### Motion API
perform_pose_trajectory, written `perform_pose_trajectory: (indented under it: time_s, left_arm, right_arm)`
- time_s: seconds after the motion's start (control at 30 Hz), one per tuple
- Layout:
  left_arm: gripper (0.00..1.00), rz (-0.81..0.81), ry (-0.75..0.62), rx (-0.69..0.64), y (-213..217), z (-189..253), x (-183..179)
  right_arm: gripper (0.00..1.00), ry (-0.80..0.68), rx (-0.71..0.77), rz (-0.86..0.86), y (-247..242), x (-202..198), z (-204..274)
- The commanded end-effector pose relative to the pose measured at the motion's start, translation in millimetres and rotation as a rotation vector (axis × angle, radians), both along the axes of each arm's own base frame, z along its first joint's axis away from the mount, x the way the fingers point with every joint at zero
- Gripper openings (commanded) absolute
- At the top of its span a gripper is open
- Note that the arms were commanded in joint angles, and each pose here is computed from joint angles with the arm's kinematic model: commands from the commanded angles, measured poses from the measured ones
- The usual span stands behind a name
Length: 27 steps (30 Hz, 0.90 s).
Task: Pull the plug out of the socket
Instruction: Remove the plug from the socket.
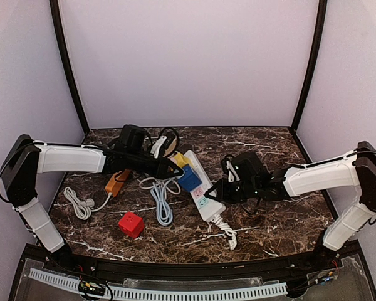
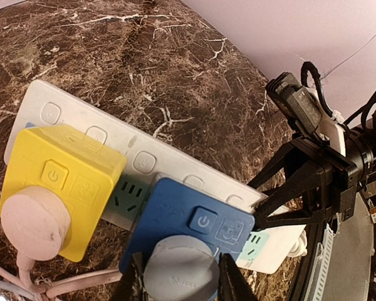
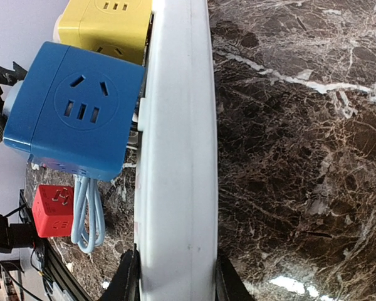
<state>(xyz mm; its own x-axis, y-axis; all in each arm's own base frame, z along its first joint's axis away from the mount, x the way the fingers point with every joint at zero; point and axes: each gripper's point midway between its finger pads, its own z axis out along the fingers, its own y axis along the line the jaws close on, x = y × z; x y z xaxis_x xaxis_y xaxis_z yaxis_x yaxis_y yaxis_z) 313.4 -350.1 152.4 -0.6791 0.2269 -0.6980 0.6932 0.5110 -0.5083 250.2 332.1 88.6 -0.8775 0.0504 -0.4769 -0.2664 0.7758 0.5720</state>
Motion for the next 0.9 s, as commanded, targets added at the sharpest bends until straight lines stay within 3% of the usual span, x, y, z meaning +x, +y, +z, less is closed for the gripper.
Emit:
perform_pose_trajectory:
  time_s: [0.0, 0.37, 0.87]
  left_arm:
    - [0.01, 0.003, -0.136, -0.147, -4.2, 54.5, 10.8]
    - [0.01, -0.027, -0.168, -0.157, -5.3, 46.3, 5.0]
    - [0.01, -0.037, -0.169, -0.198, -8.1, 60.4, 2.8]
  right_arm:
    - [0.00, 0.059, -0.040, -0.146, -18.5, 10.2, -14.0]
    - [0.00, 0.091, -0.008, -0.263, -34.8, 29.7, -12.3]
    - [0.00, 0.076, -0.013, -0.268, -39.2, 33.9, -14.3]
